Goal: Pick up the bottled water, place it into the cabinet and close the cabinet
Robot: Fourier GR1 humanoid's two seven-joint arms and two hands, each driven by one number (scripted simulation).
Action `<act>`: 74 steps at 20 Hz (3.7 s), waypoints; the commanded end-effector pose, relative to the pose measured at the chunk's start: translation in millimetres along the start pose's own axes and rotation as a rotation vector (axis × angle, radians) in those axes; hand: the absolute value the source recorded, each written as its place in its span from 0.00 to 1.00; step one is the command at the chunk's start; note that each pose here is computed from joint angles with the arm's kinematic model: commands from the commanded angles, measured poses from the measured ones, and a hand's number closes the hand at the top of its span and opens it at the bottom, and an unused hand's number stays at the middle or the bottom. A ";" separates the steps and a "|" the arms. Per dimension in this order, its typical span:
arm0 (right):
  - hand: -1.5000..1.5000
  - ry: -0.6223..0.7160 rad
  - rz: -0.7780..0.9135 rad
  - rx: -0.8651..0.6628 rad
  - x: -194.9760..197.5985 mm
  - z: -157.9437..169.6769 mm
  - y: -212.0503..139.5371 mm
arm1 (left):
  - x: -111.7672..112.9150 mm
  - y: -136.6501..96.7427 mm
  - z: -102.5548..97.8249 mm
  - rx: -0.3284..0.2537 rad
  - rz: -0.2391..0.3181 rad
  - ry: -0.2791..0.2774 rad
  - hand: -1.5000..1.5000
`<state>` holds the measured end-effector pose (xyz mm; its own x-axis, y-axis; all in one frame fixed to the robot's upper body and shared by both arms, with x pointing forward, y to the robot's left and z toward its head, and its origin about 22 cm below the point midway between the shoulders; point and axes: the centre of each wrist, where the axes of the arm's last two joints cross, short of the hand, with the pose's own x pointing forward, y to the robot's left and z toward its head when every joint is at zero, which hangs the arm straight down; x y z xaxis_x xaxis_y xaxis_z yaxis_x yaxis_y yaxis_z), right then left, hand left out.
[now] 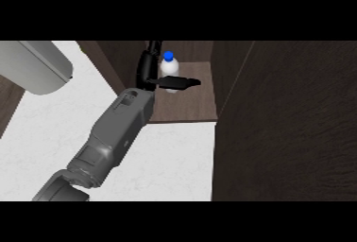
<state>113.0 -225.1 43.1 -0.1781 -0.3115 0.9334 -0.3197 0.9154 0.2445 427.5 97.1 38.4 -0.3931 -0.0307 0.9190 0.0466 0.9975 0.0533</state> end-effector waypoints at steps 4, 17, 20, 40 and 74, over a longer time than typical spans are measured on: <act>0.00 -0.011 -0.003 -0.022 8.6 -1.4 -3.2 | -16.1 15.2 26.9 0.052 0.114 0.016 0.00; 0.00 0.005 0.014 -0.042 16.2 18.8 3.4 | 6.7 4.3 80.9 0.001 0.292 0.047 0.00; 0.00 0.025 0.008 -0.067 1.9 12.3 6.6 | 27.5 -5.9 99.5 -0.041 0.351 0.026 0.00; 1.00 0.180 0.152 0.477 34.3 10.9 39.5 | 153.2 104.2 257.1 0.045 0.327 -0.037 0.00; 1.00 0.187 0.079 0.447 35.1 -133.8 123.2 | 200.1 215.4 340.0 0.092 0.372 -0.028 0.00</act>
<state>174.1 -113.6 121.3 -0.0720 -0.0917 0.9932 -0.6781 0.7348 0.0187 55.3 321.1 98.3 -0.3923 0.3280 0.8594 0.1240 0.9446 -0.3040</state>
